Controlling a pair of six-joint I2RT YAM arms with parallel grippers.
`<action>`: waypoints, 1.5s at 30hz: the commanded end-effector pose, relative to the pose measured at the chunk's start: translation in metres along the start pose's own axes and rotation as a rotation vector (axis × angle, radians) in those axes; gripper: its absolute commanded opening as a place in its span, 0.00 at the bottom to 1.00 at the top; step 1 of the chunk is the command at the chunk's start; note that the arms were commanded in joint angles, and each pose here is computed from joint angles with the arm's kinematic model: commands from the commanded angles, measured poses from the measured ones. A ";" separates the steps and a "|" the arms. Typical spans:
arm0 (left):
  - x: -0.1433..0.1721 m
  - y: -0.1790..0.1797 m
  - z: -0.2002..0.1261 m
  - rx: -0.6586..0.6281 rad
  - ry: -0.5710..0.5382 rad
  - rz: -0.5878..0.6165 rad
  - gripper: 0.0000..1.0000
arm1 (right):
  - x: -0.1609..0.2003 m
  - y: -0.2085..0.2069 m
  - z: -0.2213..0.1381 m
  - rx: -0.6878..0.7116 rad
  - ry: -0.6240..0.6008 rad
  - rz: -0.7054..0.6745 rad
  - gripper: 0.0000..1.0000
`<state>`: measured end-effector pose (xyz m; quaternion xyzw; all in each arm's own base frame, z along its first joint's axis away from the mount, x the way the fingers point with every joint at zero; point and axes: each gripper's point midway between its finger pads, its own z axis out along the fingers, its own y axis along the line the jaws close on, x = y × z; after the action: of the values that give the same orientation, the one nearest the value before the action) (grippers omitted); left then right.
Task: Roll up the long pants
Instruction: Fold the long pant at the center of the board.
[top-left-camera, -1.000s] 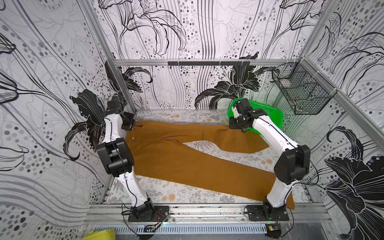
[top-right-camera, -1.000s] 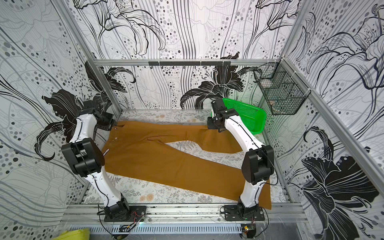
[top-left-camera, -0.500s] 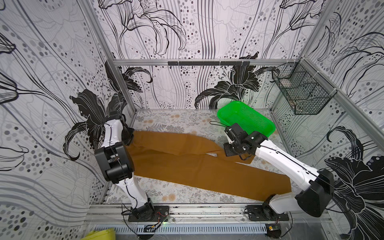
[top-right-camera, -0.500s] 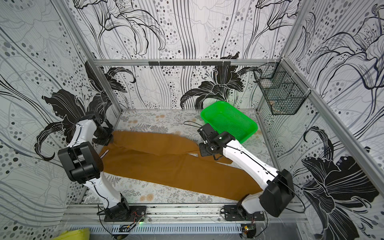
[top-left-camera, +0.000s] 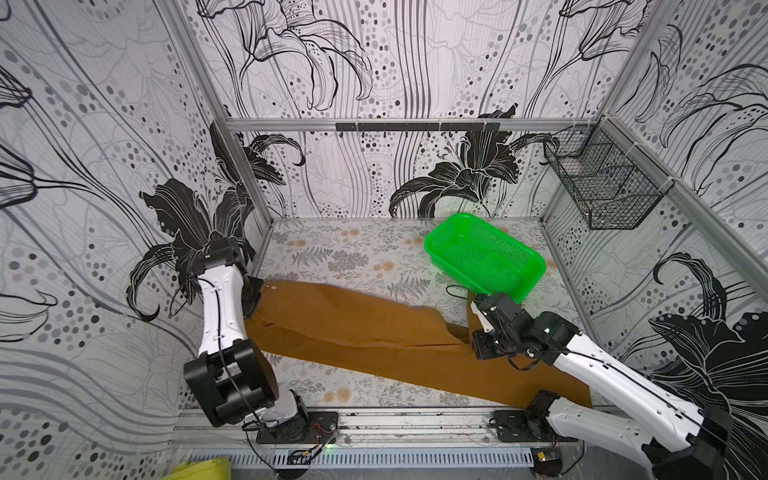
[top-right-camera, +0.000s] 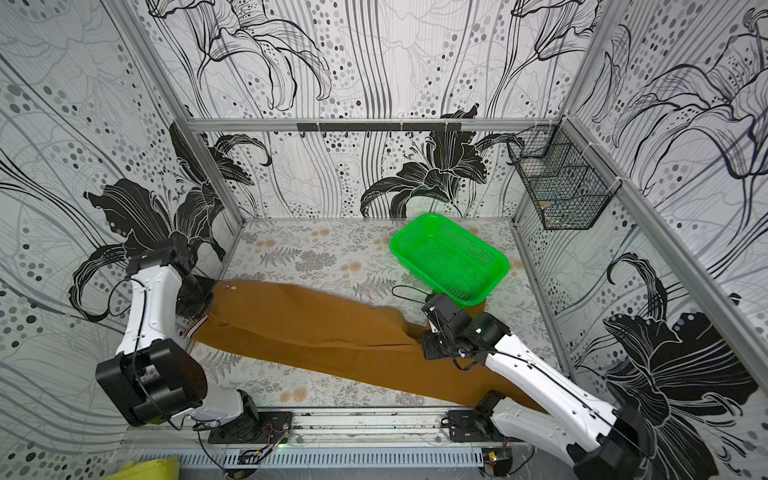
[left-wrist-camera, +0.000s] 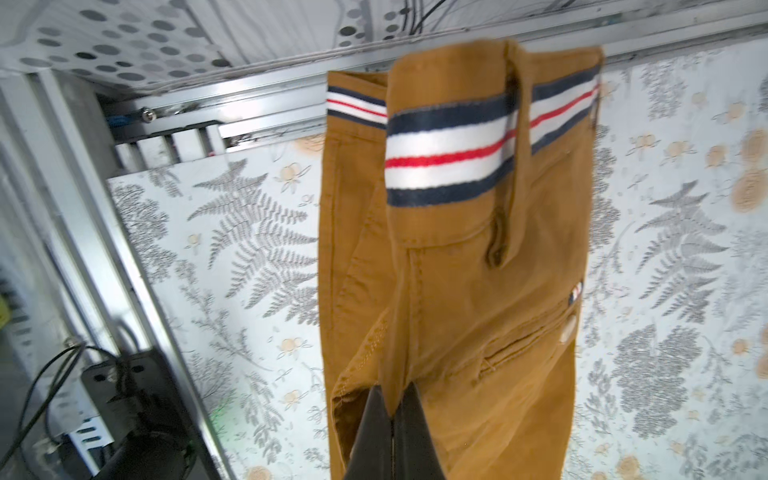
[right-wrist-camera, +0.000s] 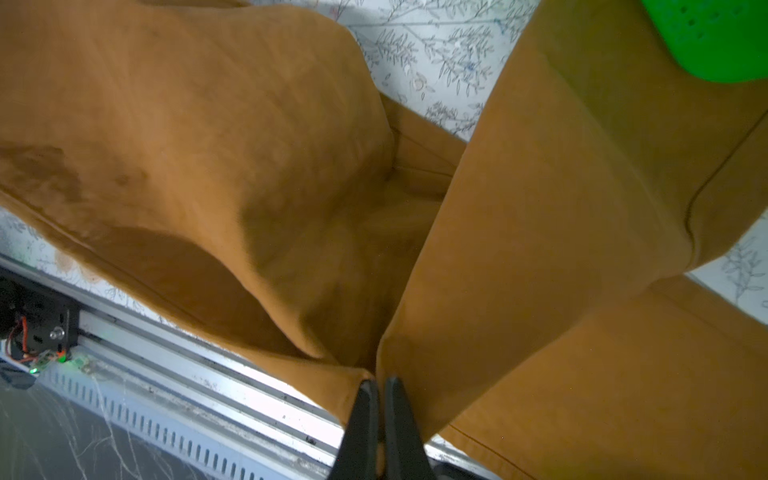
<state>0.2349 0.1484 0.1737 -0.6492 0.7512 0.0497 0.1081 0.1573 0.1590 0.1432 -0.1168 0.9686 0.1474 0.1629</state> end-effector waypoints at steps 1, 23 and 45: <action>0.010 0.031 0.007 -0.085 -0.008 0.008 0.00 | 0.029 0.000 0.004 -0.031 0.097 0.004 0.00; -0.024 0.030 0.019 -0.190 -0.140 0.000 0.00 | 0.102 -0.005 0.056 -0.024 0.309 -0.022 0.00; -0.023 0.017 0.095 -0.320 -0.075 -0.009 0.36 | 0.110 -0.002 0.082 0.013 0.399 -0.018 0.36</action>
<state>0.2178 0.1769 0.0781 -0.6516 0.7370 0.1795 -0.0076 0.0884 0.1737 0.0340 -0.1554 0.9789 0.1319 -0.0136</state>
